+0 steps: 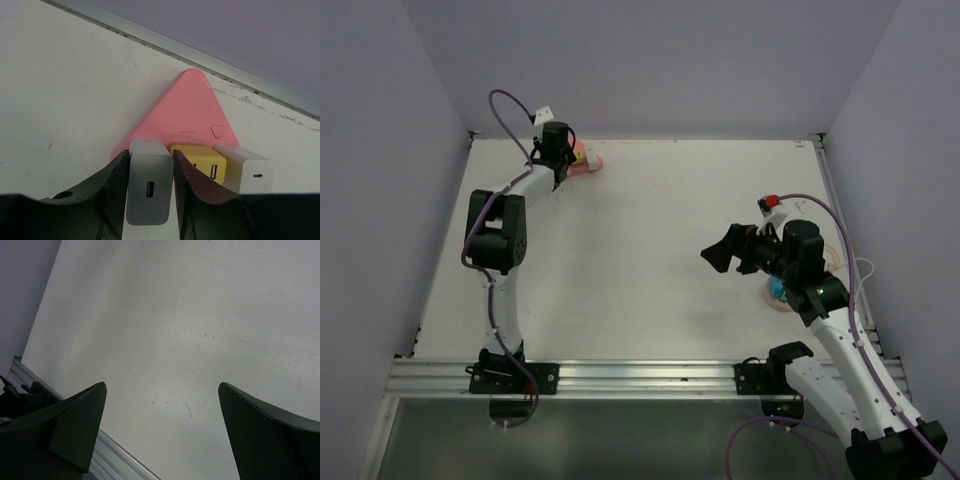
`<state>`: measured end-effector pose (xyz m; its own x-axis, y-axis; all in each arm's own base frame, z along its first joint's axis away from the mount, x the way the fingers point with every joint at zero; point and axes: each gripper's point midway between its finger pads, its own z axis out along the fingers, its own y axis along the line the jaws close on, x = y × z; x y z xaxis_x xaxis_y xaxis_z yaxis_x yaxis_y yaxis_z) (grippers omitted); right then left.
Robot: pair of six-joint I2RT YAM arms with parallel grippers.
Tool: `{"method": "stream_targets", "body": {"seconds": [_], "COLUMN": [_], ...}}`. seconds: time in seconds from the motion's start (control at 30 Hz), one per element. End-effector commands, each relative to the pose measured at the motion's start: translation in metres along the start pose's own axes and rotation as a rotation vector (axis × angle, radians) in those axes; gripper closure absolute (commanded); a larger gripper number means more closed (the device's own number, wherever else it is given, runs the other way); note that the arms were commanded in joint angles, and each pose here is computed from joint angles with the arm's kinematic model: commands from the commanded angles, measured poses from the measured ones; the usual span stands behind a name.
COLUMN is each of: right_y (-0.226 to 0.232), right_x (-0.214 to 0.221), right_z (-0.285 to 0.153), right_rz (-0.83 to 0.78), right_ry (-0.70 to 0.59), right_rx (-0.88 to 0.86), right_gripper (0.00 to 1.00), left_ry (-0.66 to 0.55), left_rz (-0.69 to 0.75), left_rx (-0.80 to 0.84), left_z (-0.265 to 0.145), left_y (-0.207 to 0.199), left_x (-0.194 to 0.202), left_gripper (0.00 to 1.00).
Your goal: Pull the plug off the socket
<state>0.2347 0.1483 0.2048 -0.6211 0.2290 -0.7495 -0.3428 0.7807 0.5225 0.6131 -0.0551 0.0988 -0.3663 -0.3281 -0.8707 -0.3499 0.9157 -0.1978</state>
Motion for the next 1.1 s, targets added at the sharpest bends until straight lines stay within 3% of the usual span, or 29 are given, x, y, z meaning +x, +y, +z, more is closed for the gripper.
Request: {"method": "stream_targets", "body": {"seconds": [0.0, 0.37, 0.53, 0.6, 0.63, 0.73, 0.83, 0.9, 1.07], "right_y": [0.01, 0.021, 0.03, 0.029, 0.028, 0.026, 0.027, 0.027, 0.031], "right_x": [-0.007, -0.011, -0.012, -0.012, -0.011, -0.01, -0.011, -0.01, -0.006], "right_z": [-0.004, -0.017, -0.022, -0.023, -0.022, -0.021, -0.02, -0.019, -0.013], "right_rz": [-0.039, -0.076, -0.102, -0.108, -0.107, -0.104, -0.11, -0.12, -0.112], "right_ry": [-0.032, -0.056, -0.051, -0.05, -0.052, -0.053, -0.052, -0.046, -0.035], "right_rx": [-0.045, -0.065, -0.091, -0.089, -0.081, -0.08, -0.083, -0.088, -0.134], "right_gripper": [0.01, 0.01, 0.01, 0.01, 0.01, 0.01, 0.01, 0.01, 0.01], "left_ry": [0.037, 0.236, 0.218, 0.194, 0.189, 0.139, 0.076, 0.036, -0.018], "left_rz": [-0.057, -0.116, -0.074, -0.053, -0.047, 0.021, 0.102, 0.234, 0.501], "left_rx": [0.033, 0.067, 0.013, 0.02, 0.035, 0.128, 0.176, 0.195, 0.41], "left_z": [-0.028, -0.095, -0.092, -0.089, -0.091, -0.106, -0.122, -0.127, -0.114], "left_y": [-0.002, -0.006, 0.002, -0.003, -0.005, -0.015, -0.014, -0.009, -0.022], "left_x": [0.001, 0.066, 0.06, 0.045, 0.04, 0.024, 0.006, -0.006, -0.016], "left_gripper": [0.62, 0.67, 0.71, 0.56, 0.39, 0.24, 0.14, 0.07, 0.05]}}
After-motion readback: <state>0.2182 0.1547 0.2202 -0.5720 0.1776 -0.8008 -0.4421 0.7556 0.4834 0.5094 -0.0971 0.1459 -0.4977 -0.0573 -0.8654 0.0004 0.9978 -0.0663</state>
